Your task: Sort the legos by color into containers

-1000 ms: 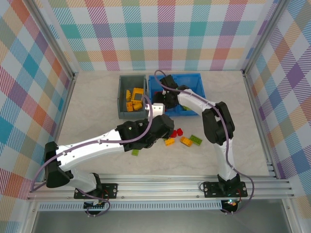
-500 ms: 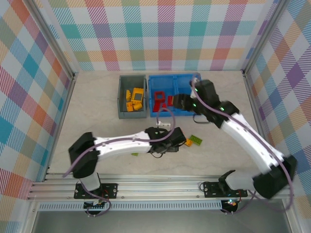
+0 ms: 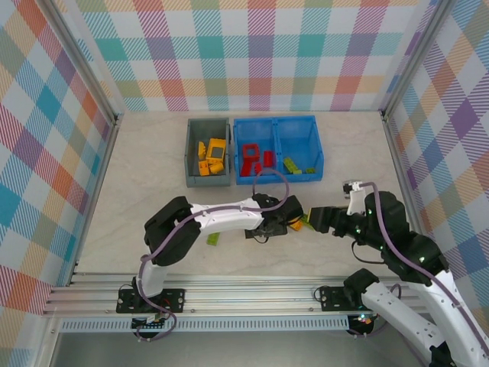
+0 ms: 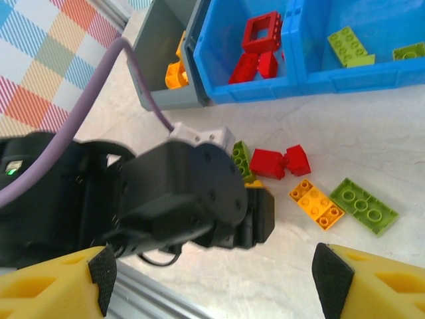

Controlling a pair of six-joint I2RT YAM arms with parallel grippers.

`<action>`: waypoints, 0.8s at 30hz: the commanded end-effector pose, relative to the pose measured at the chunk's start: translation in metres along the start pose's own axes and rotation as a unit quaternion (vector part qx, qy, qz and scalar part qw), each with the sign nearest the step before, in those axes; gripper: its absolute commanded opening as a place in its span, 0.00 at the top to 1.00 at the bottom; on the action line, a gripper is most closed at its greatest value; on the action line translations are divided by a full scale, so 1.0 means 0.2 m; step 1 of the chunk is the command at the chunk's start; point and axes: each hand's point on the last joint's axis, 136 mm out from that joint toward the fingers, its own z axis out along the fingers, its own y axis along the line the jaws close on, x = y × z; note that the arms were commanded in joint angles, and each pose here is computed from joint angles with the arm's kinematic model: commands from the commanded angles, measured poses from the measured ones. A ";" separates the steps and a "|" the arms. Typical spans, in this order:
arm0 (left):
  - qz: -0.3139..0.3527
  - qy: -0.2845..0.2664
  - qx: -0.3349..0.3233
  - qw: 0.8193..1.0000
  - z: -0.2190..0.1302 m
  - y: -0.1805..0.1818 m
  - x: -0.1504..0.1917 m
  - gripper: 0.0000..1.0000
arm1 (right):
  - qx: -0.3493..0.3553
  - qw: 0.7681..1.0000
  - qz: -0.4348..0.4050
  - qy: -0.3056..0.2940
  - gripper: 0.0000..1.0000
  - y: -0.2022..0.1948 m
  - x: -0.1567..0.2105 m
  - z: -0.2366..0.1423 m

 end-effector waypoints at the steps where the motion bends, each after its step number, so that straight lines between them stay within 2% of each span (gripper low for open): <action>1: -0.028 0.005 -0.002 1.000 0.07 -0.01 -0.03 0.18 | -0.010 1.000 -0.004 0.030 0.21 0.00 0.07 0.01; 4: -0.035 0.004 -0.016 0.999 0.12 0.01 -0.06 0.20 | -0.017 0.999 -0.003 0.034 0.21 0.01 0.08 0.02; 12: -0.047 0.008 0.004 0.999 0.16 -0.03 -0.08 0.30 | -0.020 0.999 -0.002 0.043 0.22 0.01 0.10 0.02; 19: -0.037 0.016 0.018 0.999 0.18 -0.06 -0.07 0.46 | -0.019 0.999 0.004 0.045 0.22 0.01 0.10 0.05; 24: -0.023 0.020 0.032 0.999 0.16 -0.09 -0.07 0.48 | -0.020 0.999 0.007 0.047 0.23 0.01 0.10 0.07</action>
